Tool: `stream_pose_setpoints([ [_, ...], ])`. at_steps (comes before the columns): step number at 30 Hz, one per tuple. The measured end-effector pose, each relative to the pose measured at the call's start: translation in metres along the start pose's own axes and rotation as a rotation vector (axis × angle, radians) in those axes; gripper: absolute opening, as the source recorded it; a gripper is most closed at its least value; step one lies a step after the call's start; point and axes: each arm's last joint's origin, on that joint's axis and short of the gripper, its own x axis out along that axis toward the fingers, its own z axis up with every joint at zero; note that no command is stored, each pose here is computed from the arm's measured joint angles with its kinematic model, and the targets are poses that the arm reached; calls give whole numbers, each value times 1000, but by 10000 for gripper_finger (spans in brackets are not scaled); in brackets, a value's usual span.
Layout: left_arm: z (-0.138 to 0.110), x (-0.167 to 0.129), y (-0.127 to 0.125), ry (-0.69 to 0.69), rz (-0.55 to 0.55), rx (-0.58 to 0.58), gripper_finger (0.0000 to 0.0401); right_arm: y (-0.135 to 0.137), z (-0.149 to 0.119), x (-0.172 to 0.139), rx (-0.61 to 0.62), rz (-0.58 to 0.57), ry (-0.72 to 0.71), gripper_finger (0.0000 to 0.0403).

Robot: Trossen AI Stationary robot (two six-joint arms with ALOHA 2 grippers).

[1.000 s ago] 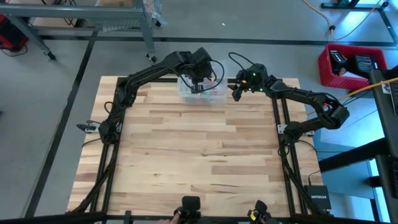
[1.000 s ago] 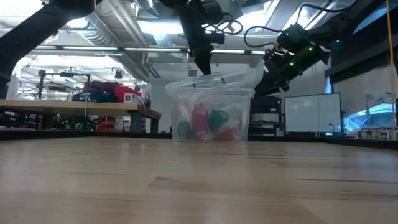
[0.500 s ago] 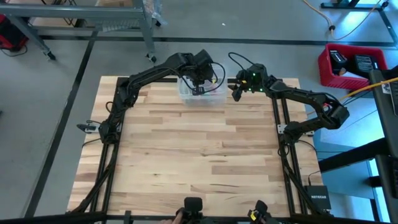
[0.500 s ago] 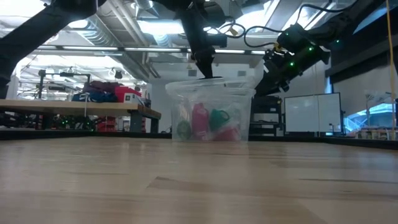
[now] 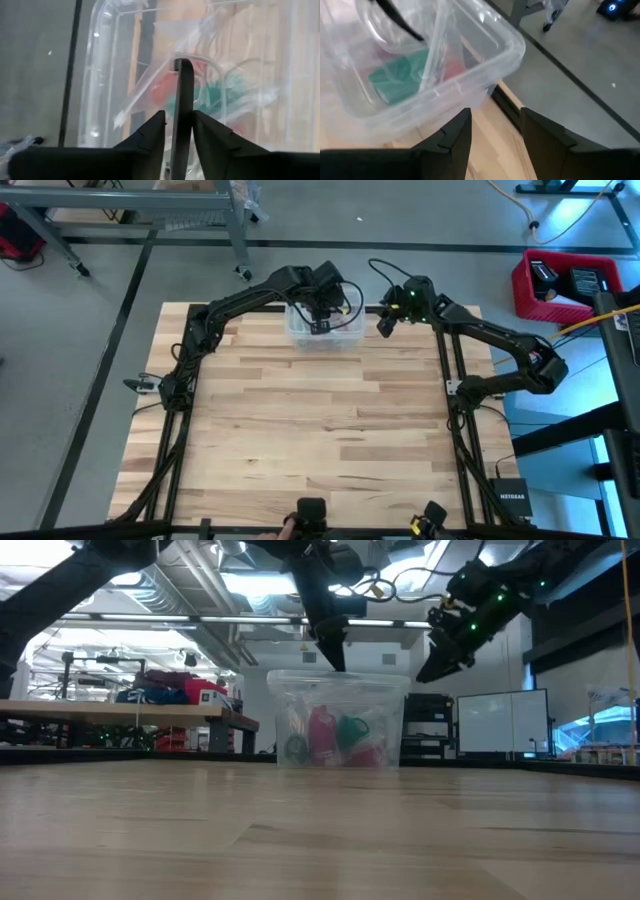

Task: Roll bandage
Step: Close the transparent container

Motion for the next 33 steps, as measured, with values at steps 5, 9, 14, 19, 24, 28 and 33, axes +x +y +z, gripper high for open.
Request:
stream_pose_setpoints([
  [5,0,1,-1,-7,-21,1,137,0,5,-11,-3,-8,-36,169],
  [9,1,-6,-3,-12,-23,35,174,1,7,-14,-4,21,-59,169],
  [14,1,-40,1,-62,3,43,191,4,13,-14,-15,131,-174,169],
  [19,-14,-65,19,-158,-112,-67,181,13,14,1,-38,240,-298,169],
  [24,-39,-42,32,-128,-168,-168,161,15,9,23,-43,249,-305,169],
  [28,-60,-15,25,-88,-187,-191,145,15,0,42,-34,259,-253,169],
  [33,-75,-25,17,-152,-169,-192,129,15,-6,51,-33,257,-218,169],
])
